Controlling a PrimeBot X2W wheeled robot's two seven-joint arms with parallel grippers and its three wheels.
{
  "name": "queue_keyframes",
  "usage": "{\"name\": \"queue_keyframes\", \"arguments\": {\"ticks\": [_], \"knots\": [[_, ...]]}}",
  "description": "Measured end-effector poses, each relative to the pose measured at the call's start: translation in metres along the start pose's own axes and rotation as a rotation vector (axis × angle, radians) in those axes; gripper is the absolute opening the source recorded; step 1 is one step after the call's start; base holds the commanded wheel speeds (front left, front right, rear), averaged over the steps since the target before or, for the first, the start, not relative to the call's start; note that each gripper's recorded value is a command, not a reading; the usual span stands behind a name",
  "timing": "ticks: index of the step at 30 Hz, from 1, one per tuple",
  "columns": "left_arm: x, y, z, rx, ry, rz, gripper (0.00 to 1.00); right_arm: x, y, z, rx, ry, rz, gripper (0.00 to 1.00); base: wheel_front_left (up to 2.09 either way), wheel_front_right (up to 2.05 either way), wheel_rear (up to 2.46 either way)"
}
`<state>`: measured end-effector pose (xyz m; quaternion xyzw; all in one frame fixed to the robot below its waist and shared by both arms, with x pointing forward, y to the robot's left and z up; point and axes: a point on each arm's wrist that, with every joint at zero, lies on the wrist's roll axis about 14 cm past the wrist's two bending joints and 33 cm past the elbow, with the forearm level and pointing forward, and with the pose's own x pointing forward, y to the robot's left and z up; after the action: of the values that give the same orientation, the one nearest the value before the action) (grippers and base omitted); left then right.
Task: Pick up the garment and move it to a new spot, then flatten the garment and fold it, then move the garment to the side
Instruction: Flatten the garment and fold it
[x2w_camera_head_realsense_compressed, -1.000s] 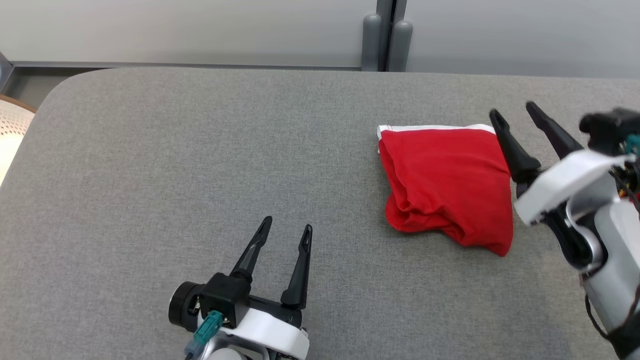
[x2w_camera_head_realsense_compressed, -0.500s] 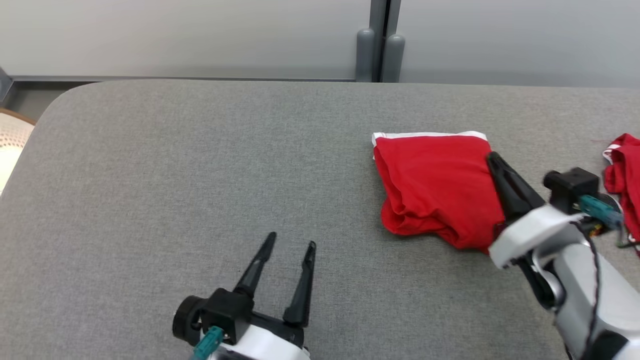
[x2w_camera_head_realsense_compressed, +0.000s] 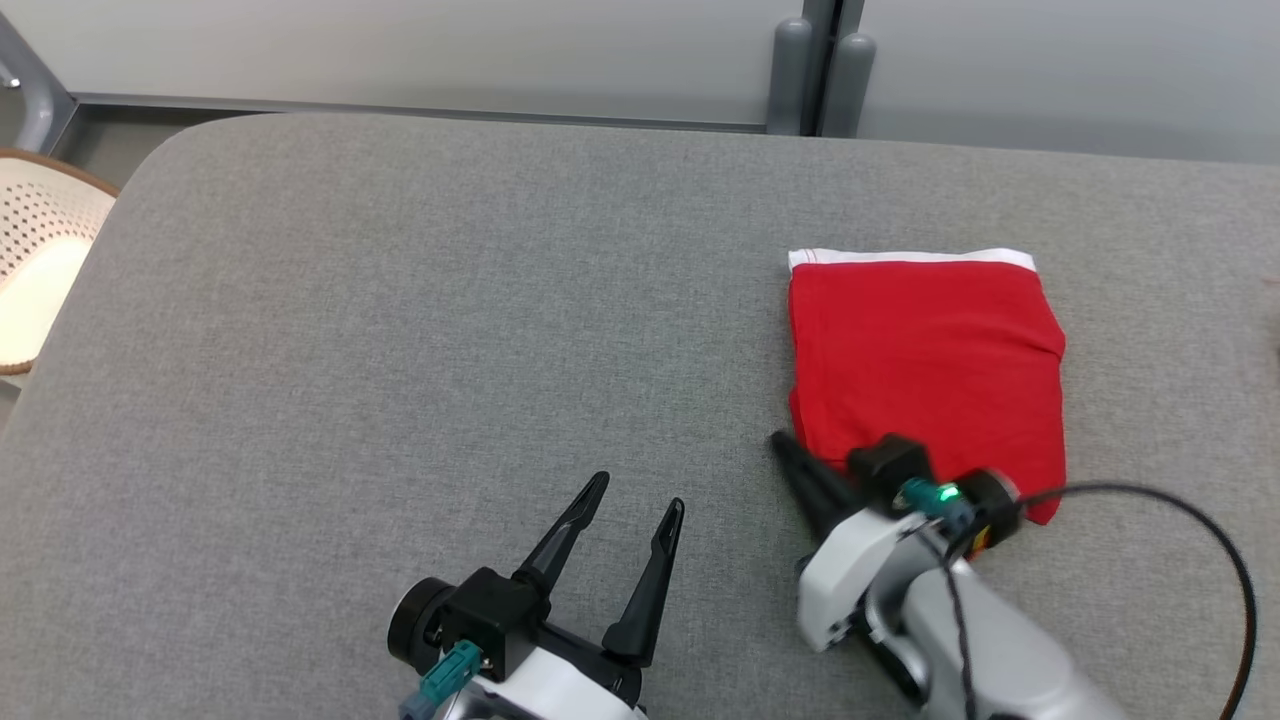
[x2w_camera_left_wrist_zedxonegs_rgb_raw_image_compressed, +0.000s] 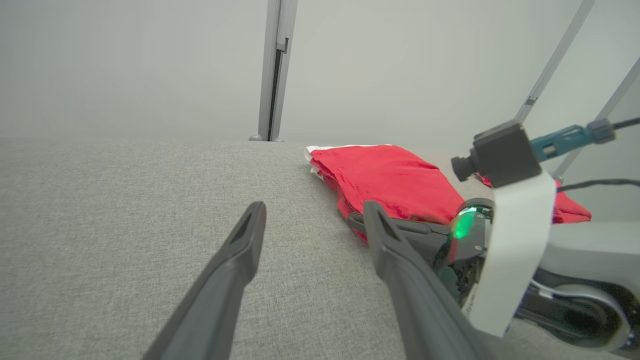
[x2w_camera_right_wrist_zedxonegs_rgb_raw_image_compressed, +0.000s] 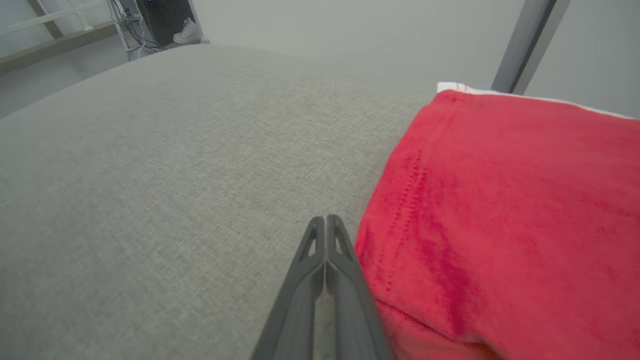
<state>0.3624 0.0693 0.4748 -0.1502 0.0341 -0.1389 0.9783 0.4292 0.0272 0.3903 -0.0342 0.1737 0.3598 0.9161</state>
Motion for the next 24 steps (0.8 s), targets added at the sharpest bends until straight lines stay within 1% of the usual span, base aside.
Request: {"name": "queue_keyframes", "arguments": {"ticks": [4, 5, 6, 7, 9, 14, 20, 24], "knots": [[0.000, -0.005, 0.004, 0.002, -0.013, -0.017, 1.00, -0.006, 0.047, 0.017, 0.062, -0.076, 0.108, 0.00, 0.00, 0.00, 0.00], [0.000, -0.005, 0.007, 0.000, -0.021, -0.016, 1.00, -0.007, 0.053, 0.028, 0.070, -0.113, 0.124, 0.15, 0.00, 0.00, 0.00], [0.000, -0.004, 0.010, -0.003, -0.032, -0.008, 1.00, -0.009, 0.054, 0.039, 0.073, -0.147, 0.128, 0.45, 0.00, 0.00, 0.00], [-0.001, -0.002, 0.014, -0.004, -0.044, 0.004, 1.00, -0.013, 0.052, 0.048, 0.071, -0.178, 0.126, 1.00, 0.00, 0.00, 0.00], [-0.003, 0.004, 0.023, -0.005, -0.074, 0.038, 1.00, -0.024, 0.045, 0.060, 0.060, -0.228, 0.106, 1.00, 0.00, 0.00, 0.00], [-0.019, 0.024, 0.033, -0.006, -0.112, 0.137, 1.00, -0.061, 0.023, 0.088, 0.035, -0.355, 0.001, 1.00, 0.00, 0.00, 0.00], [-0.027, 0.033, 0.057, 0.047, -0.190, 0.183, 1.00, -0.119, -0.023, 0.110, 0.006, -0.485, -0.204, 1.00, 0.00, 0.00, 0.00], [-0.031, 0.036, 0.068, 0.088, -0.224, 0.200, 1.00, -0.155, -0.048, 0.111, 0.002, -0.532, -0.337, 1.00, 0.00, 0.00, 0.00]]}}
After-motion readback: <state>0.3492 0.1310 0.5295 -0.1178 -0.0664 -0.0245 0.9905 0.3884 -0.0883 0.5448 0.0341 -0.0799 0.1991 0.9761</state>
